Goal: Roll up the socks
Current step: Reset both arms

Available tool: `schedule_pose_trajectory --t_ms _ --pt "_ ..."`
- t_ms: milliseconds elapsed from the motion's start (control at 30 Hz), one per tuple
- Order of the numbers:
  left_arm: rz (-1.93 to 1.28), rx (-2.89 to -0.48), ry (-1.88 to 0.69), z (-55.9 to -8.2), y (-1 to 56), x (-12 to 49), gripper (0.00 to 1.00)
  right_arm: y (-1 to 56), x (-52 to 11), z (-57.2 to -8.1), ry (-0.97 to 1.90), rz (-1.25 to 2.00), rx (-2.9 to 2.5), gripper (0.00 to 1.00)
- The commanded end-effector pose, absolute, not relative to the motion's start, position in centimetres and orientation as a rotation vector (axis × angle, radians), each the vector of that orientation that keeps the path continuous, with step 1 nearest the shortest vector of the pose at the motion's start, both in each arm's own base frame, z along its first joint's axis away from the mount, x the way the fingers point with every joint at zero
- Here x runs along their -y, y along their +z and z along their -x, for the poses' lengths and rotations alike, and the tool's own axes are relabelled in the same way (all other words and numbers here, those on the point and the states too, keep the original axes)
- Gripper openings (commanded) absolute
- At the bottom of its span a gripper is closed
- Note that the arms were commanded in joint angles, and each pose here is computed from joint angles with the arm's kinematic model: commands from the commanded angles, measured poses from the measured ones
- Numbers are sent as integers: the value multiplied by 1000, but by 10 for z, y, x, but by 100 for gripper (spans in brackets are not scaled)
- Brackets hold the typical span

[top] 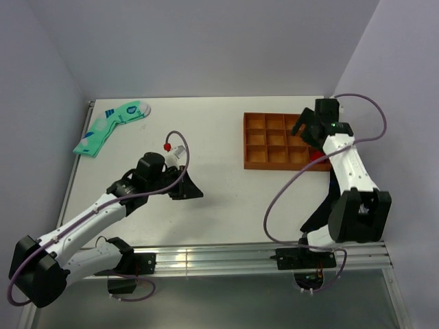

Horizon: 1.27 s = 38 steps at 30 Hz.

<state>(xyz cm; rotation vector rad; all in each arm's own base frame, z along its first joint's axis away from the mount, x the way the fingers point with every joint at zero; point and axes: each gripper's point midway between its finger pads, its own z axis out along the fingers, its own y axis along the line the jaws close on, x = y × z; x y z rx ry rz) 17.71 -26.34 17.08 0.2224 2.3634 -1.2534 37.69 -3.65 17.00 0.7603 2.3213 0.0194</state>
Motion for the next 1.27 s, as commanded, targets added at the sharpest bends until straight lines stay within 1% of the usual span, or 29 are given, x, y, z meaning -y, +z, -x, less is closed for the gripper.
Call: schedule_pose_trajectory --t_ms 0,33,100,133,167,200,300,433,467,600,767,967,1233 --pt "-153 -2248 -1039 -208 200 243 14 208 -5 -377 172 -580 -2192 100" --pt "-154 -2237 -991 -211 205 237 15 223 -31 -370 232 -491 -2160 100" --pt "-120 -2194 -896 -220 213 223 18 225 -53 -360 294 -399 -2140 100" --pt "-121 -2194 -854 -220 214 217 18 236 -63 -352 323 -357 -2105 100" --pt "-106 -2176 -827 -222 218 211 19 231 -73 -344 368 -323 -2117 100" --pt "-92 -2164 -790 -226 221 205 20 245 -83 -336 432 -273 -2073 100" --pt "-75 -2160 -742 -228 223 196 21 245 -100 -318 485 -184 -2043 100" --pt "-72 -2164 -696 -231 223 189 21 266 -113 -290 578 -110 -1949 100" --pt "-52 -2160 -655 -235 223 184 22 262 -115 -285 596 -103 -1949 100" --pt "-56 -2133 -625 -238 228 178 22 258 -124 -271 662 -50 -1912 100" --pt "-59 -2105 -627 -240 231 175 23 242 -131 -262 690 -7 -1933 100" --pt "-72 -2135 -643 -244 222 181 21 242 -133 -255 686 23 -1919 100" --pt "-76 -2127 -658 -244 223 181 22 241 -131 -256 670 8 -1935 100"
